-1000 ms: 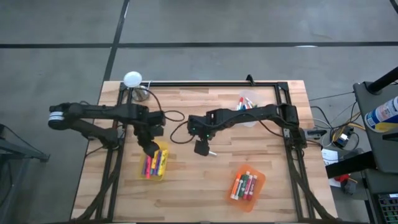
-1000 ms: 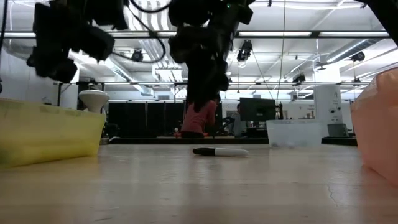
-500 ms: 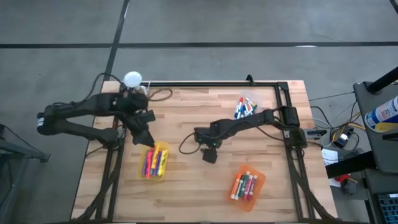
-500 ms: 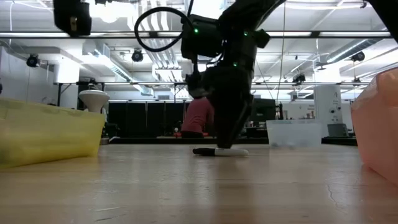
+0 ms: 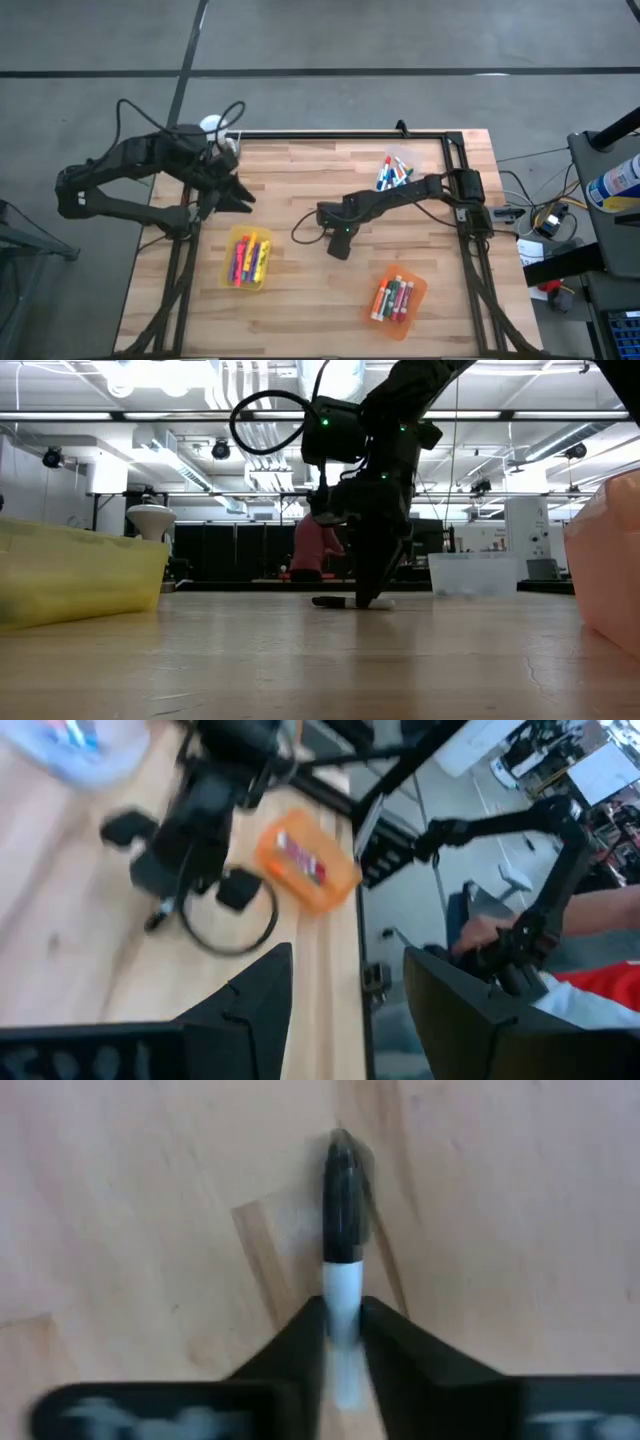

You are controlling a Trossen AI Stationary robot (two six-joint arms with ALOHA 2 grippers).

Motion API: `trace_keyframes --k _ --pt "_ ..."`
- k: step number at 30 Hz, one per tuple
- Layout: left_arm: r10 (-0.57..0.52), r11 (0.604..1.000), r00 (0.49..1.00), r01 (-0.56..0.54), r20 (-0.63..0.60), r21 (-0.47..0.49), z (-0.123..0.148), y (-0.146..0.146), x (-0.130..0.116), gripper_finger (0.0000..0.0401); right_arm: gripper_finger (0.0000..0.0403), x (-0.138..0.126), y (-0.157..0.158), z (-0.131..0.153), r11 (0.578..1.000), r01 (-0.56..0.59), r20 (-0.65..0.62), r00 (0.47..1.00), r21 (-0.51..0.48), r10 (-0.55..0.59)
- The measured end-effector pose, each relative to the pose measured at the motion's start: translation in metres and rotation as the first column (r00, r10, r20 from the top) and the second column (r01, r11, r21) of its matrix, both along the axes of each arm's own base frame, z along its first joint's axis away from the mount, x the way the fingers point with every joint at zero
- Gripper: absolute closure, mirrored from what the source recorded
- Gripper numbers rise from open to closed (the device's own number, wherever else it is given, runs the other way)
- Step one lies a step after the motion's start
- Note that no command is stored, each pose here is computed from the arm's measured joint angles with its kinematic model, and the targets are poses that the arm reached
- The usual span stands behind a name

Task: Pick & Place Markers
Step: Put the small black highlighter pen into the transparent bin

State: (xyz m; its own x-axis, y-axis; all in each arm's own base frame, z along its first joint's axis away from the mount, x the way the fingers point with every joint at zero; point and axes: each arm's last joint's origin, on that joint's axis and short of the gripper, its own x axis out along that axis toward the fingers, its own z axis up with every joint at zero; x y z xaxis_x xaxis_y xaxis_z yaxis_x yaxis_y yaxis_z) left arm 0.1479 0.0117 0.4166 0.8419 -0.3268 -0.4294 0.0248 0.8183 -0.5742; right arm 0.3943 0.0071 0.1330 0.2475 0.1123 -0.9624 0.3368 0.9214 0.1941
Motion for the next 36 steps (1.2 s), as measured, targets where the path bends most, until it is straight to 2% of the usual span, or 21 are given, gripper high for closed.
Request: trace_keyframes --k 2,9,13,16,20,24,28,33,36 --pt "0.006 1.000 0.999 -0.007 0.033 0.031 0.006 0.000 -0.001 0.0218 0.0372 0.000 -0.005 0.001 1.000 0.010 -0.006 1.000 0.022 -0.010" --pt "0.003 0.997 0.997 -0.008 0.071 0.079 0.014 0.000 -0.004 0.0218 0.0377 -0.007 -0.023 0.016 0.998 0.062 -0.037 0.997 0.033 -0.061" --pt "0.003 0.996 0.998 -0.009 0.068 0.087 0.013 0.000 -0.004 0.0218 0.0378 -0.018 -0.037 0.047 0.992 0.126 -0.017 0.992 -0.030 -0.127" --pt "-0.006 0.995 0.998 -0.001 0.067 0.103 0.012 0.001 -0.001 0.0218 0.0378 -0.031 -0.049 0.069 0.972 0.213 -0.003 0.977 -0.101 -0.214" --pt "-0.012 0.994 0.998 0.005 0.059 0.113 0.010 0.002 0.003 0.0218 0.0379 -0.052 -0.075 0.098 0.913 0.378 0.047 0.925 -0.154 -0.376" --pt "-0.014 0.993 0.999 0.009 0.047 0.115 0.009 0.002 0.007 0.0218 0.0379 -0.076 -0.098 0.107 0.849 0.495 0.041 0.867 -0.183 -0.497" --pt "-0.019 0.992 0.999 0.014 0.043 0.123 0.008 0.003 0.009 0.0218 0.0380 -0.106 -0.119 0.105 0.779 0.599 0.015 0.794 -0.183 -0.607" --pt "-0.020 0.992 0.999 0.014 0.041 0.123 0.007 0.003 0.010 0.0218 0.0380 -0.145 -0.135 0.085 0.690 0.700 -0.042 0.696 -0.188 -0.717" --pt "-0.019 0.992 0.999 0.014 0.041 0.123 0.007 0.003 0.010 0.0218 0.0379 -0.162 -0.141 0.075 0.661 0.735 -0.069 0.659 -0.149 -0.749"
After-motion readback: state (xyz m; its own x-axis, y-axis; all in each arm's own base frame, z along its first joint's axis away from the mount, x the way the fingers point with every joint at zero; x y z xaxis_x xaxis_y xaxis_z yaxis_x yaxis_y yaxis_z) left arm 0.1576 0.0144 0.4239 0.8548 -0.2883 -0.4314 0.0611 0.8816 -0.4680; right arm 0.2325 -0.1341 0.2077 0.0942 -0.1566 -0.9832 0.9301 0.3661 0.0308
